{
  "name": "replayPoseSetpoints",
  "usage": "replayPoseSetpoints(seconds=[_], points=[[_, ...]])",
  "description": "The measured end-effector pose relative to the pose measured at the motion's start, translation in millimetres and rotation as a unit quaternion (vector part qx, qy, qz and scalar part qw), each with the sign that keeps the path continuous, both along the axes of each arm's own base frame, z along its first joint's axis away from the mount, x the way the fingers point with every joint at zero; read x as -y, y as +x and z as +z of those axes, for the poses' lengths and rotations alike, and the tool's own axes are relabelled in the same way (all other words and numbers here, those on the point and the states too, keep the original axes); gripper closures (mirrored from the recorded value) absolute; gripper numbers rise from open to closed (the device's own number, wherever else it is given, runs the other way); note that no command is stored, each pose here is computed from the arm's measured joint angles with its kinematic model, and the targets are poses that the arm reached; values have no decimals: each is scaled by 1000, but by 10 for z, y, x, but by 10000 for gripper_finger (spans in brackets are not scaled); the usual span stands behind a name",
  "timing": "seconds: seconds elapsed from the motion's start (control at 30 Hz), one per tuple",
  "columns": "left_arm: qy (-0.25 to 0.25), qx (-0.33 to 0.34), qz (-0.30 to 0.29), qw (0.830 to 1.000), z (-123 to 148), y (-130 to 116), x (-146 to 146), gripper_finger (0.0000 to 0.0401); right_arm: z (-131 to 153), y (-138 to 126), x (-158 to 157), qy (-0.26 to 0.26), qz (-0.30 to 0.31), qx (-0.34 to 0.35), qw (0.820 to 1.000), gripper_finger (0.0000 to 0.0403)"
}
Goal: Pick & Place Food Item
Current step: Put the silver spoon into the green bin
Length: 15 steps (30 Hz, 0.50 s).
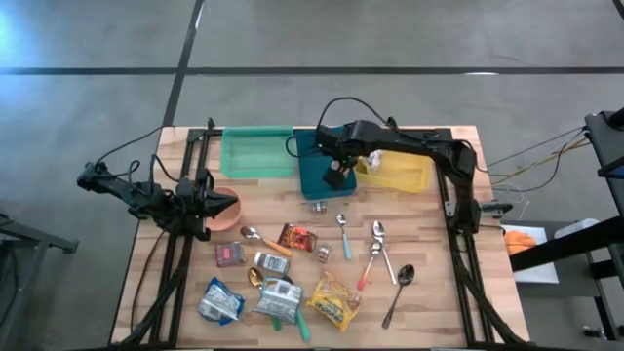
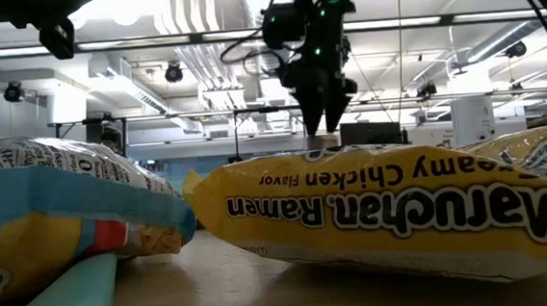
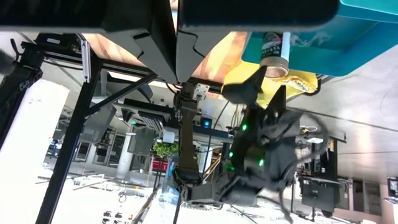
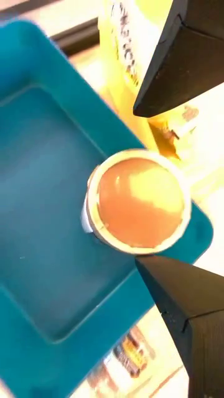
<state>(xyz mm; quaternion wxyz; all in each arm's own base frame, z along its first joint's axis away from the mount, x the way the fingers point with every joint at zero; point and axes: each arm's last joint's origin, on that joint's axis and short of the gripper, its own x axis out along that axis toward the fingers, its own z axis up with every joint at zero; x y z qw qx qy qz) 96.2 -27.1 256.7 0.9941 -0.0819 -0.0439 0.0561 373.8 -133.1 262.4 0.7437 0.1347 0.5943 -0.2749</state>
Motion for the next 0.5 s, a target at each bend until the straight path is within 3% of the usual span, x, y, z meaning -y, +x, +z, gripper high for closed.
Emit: replayPoseSetpoints(seconds=[0.27,0.5], points=[[0,0,0,1000,0,0,0,399,518,-335,-285,-4,-56,41,998,28],[0,0,0,1000,0,0,0,399,614,-639,-775,29,-138,11,990,28]])
